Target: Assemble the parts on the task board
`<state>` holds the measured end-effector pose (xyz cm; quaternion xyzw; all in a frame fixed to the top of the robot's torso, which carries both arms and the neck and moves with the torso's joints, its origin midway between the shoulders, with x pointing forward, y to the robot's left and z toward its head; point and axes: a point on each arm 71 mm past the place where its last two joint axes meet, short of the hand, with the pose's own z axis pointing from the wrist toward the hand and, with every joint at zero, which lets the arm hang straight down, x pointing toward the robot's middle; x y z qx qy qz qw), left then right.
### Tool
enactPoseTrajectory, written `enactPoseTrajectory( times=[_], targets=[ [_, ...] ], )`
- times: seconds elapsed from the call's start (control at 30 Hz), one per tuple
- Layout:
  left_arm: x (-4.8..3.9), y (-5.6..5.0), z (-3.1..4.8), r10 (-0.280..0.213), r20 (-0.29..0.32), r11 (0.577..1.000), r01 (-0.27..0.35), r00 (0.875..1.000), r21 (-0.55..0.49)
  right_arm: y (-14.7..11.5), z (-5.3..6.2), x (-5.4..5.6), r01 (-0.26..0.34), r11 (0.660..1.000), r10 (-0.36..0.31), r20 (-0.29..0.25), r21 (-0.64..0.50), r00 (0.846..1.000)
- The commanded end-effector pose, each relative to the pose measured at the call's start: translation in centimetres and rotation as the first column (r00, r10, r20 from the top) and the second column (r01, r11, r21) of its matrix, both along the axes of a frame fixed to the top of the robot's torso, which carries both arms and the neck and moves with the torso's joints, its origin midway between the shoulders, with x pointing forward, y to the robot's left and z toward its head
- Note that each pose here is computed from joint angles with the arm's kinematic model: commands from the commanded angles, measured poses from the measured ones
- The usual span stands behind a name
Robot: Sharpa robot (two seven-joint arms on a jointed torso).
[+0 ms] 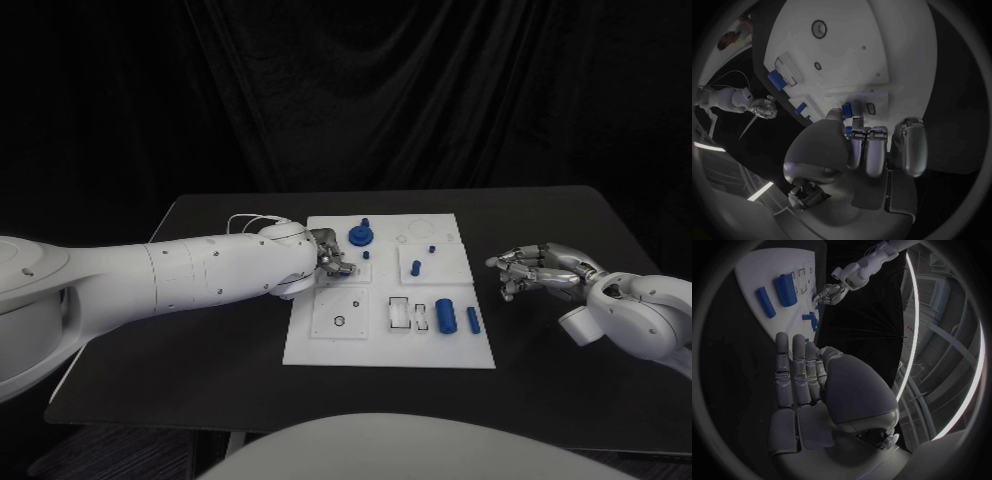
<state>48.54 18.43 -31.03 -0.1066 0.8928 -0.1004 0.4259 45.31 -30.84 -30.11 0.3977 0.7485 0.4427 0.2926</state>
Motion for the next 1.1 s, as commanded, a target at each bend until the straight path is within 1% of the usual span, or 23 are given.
enactPoseTrajectory(
  times=[0.03,0.47,0.67,0.8,0.9,0.97,1.1],
  targets=[
    [-0.11,-0.2,-0.07,-0.014,-0.008,1.000,0.014,1.000,-0.004,0.1,-0.2,-0.1,-0.009,1.000,0.009,-0.017,-0.001,1.000],
    [-0.21,0.1,0.07,-0.002,0.008,1.000,0.002,1.000,-0.012,0.0,-0.2,-0.2,-0.009,1.000,0.009,-0.023,-0.003,1.000],
    [-0.59,0.3,0.22,-0.001,0.009,1.000,0.001,1.000,-0.019,-0.1,-0.3,-0.2,-0.008,1.000,0.008,-0.026,-0.004,1.000],
    [-0.93,0.3,0.36,0.012,-0.014,0.999,-0.012,1.000,-0.043,-0.2,-0.4,-0.2,-0.008,1.000,0.008,-0.028,-0.006,1.000],
    [-0.91,0.4,0.71,0.024,-0.031,0.998,-0.026,0.999,-0.064,-0.2,-0.4,-0.2,-0.007,1.000,0.007,-0.029,-0.007,1.000],
    [-0.71,0.5,1.12,0.024,-0.037,0.997,-0.027,0.999,-0.070,-0.2,-0.4,-0.2,-0.007,1.000,0.007,-0.029,-0.007,1.000],
    [-0.13,0.5,2.02,0.007,-0.058,0.998,-0.011,0.998,-0.067,-0.3,-0.4,-0.2,-0.004,1.000,0.004,-0.029,-0.009,1.000]
  ],
)
